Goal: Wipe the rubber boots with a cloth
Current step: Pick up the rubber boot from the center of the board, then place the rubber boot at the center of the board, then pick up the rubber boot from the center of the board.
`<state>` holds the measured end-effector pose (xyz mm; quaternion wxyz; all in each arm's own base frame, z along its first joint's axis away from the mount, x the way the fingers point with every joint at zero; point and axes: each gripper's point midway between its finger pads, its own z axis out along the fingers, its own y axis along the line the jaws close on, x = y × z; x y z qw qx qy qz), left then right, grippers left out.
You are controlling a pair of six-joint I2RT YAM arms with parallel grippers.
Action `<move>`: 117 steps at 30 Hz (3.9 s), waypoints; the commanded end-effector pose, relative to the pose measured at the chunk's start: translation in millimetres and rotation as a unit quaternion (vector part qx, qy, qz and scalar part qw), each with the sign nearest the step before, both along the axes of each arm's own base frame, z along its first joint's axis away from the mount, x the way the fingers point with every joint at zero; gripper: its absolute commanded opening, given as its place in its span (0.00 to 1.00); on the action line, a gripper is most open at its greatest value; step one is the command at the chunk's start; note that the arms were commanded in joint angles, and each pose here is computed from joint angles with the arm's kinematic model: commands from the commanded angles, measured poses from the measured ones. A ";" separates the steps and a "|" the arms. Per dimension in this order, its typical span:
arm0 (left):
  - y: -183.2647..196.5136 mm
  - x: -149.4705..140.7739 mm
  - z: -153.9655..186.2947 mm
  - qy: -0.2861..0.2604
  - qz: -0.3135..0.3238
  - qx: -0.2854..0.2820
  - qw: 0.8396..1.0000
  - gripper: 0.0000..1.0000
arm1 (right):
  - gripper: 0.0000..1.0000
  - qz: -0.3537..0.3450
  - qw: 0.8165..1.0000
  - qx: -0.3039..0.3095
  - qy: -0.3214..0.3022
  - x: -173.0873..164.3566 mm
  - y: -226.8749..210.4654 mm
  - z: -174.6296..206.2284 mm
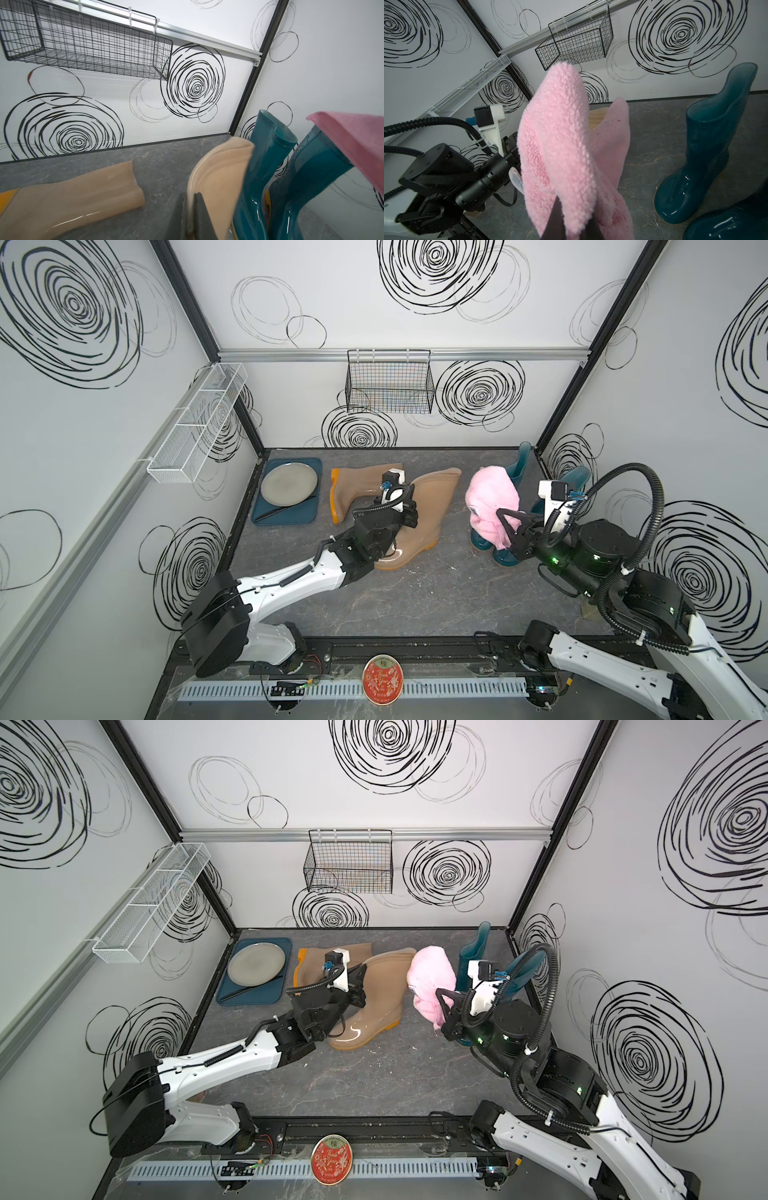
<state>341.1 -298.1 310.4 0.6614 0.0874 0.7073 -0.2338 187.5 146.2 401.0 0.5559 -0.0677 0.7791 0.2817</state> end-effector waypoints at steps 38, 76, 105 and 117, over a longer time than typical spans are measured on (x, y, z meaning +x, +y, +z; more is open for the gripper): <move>-49.0 112.6 -7.8 -0.057 -0.007 -0.003 0.998 0.00 | 0.00 -0.034 0.997 -0.041 -0.055 34.6 18.7 15.4; 249.4 105.8 -186.0 0.352 0.289 -0.068 0.888 0.91 | 0.00 0.040 0.995 -0.082 -0.029 31.2 48.4 -2.3; 285.0 131.1 -193.8 0.354 0.336 -0.067 0.870 0.03 | 0.00 0.063 0.993 -0.100 -0.008 30.7 58.8 -27.4; 278.4 72.5 -99.1 0.283 0.288 -0.100 0.909 0.00 | 0.00 0.072 0.991 -0.108 -0.007 32.2 64.5 -26.0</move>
